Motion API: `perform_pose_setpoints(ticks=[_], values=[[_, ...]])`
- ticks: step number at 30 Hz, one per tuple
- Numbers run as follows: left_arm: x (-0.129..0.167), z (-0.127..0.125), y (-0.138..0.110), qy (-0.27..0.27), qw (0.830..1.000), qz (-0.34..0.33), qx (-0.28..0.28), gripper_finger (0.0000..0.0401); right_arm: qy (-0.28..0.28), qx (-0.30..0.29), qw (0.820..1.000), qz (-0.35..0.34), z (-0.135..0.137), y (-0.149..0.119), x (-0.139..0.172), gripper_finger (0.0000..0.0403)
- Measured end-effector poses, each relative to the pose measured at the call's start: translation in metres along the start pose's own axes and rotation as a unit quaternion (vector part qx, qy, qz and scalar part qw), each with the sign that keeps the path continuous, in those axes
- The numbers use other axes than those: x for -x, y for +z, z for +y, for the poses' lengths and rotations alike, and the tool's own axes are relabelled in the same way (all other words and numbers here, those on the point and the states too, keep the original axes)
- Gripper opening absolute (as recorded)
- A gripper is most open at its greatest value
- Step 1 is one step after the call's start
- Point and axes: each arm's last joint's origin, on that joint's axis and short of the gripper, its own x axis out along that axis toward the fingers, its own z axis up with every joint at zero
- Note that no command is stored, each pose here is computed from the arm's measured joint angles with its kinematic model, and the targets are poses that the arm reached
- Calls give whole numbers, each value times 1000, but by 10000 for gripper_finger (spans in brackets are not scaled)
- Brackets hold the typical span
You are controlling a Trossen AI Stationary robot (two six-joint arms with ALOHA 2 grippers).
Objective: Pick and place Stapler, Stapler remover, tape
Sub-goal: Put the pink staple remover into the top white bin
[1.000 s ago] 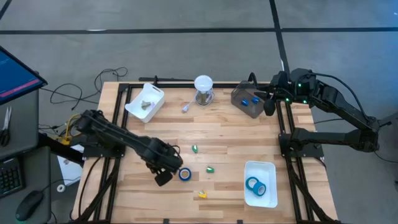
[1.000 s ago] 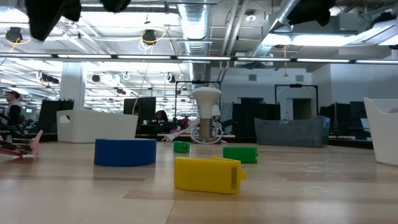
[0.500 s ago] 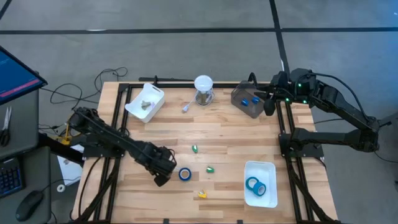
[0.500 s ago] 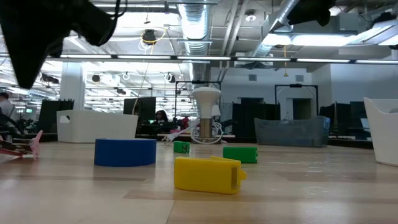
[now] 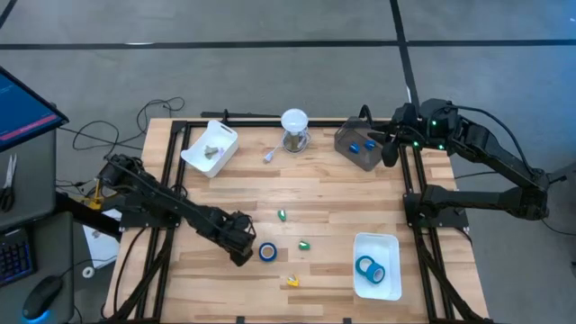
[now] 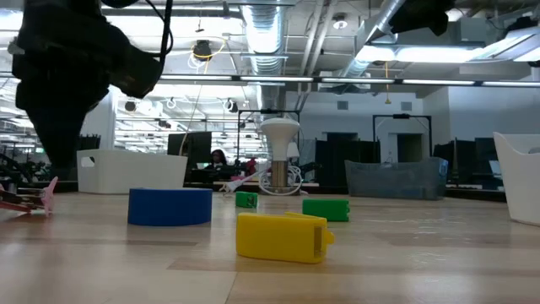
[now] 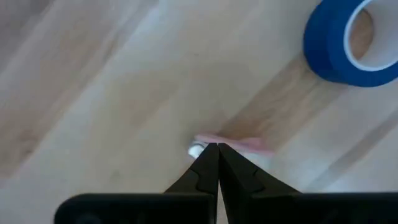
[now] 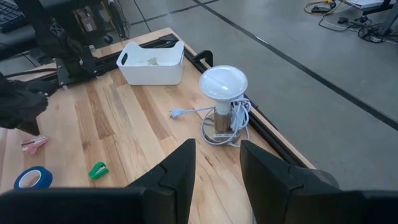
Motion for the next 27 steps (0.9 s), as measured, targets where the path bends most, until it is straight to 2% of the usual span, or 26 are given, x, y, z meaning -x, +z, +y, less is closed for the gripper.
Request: perform_pose_setpoints(ticks=[4, 8, 15, 21, 27], values=[[0, 1, 0, 1, 1000, 17, 3, 11, 0, 0, 1000, -3, 0, 1, 0, 118], [0, 2, -1, 6, 1000, 21, 4, 37, 0, 0, 1000, -5, 0, 1, 0, 118], [0, 2, -1, 2, 1000, 30, 5, 114, 2, 0, 1000, -15, 0, 3, 0, 118], [-14, 10, -8, -6, 997, 70, 6, 181, 3, 0, 1000, -24, 0, 5, 0, 118], [-21, 7, -3, -41, 998, 31, 27, 202, 3, 0, 1000, -30, 0, 6, 0, 118]])
